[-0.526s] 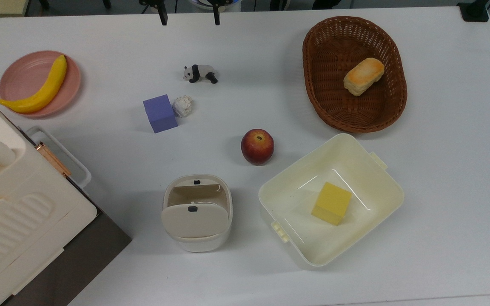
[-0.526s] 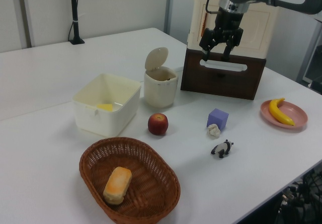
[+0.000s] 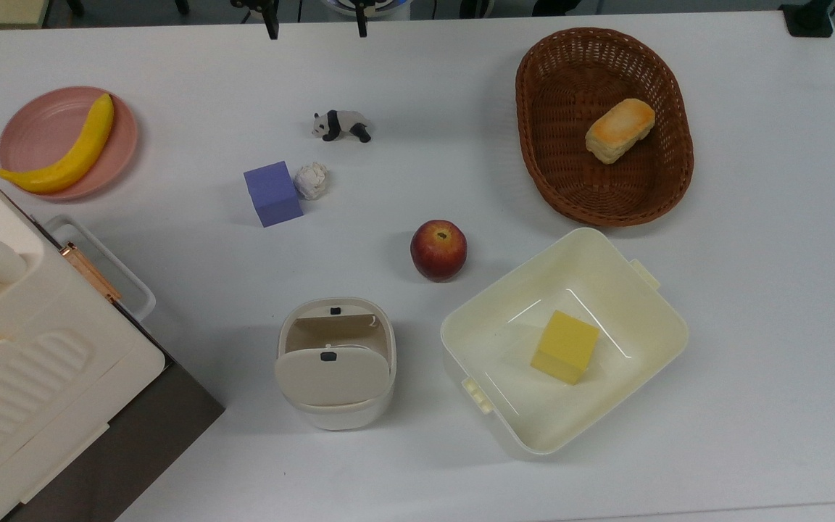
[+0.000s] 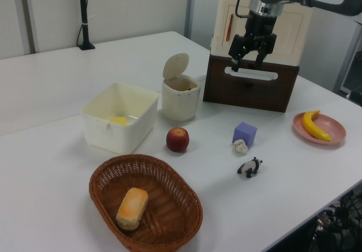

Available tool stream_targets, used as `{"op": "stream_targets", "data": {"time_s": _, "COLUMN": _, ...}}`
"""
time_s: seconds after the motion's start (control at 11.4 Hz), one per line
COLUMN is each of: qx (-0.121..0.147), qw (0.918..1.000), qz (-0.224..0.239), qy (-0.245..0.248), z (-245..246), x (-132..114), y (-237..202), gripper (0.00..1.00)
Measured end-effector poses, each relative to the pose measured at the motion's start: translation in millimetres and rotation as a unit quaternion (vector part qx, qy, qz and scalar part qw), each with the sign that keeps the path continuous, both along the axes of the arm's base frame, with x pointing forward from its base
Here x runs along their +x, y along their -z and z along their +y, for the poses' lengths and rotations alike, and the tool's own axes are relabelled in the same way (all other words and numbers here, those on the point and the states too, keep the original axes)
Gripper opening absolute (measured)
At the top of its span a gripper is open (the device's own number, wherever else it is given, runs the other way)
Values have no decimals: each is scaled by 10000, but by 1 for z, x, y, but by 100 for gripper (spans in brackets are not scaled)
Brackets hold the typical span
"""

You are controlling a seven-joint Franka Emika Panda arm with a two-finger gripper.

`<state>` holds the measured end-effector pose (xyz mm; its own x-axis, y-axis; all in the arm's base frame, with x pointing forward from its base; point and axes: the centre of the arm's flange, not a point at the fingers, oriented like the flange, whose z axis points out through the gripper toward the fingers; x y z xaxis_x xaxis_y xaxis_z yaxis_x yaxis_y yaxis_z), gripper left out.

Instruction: Grab it up and put it in the trash

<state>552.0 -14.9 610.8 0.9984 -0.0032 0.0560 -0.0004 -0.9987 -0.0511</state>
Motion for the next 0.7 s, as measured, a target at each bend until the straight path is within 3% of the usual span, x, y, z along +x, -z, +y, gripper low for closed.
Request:
{"op": "stream_targets", "data": {"time_s": 0.26, "qx": 13, "qw": 9996, "qz": 16, "qy": 282, "z": -5, "x": -1, "y": 0, "gripper": 100}}
{"op": "stream_targets", "data": {"time_s": 0.44, "qx": 32, "qw": 9969, "qz": 97, "qy": 778, "z": -16, "x": -11, "y": 4, "gripper": 100}}
{"op": "stream_targets", "data": {"time_s": 0.7, "qx": 100, "qw": 9794, "qz": 306, "qy": 1992, "z": -32, "x": -35, "y": 17, "gripper": 100}}
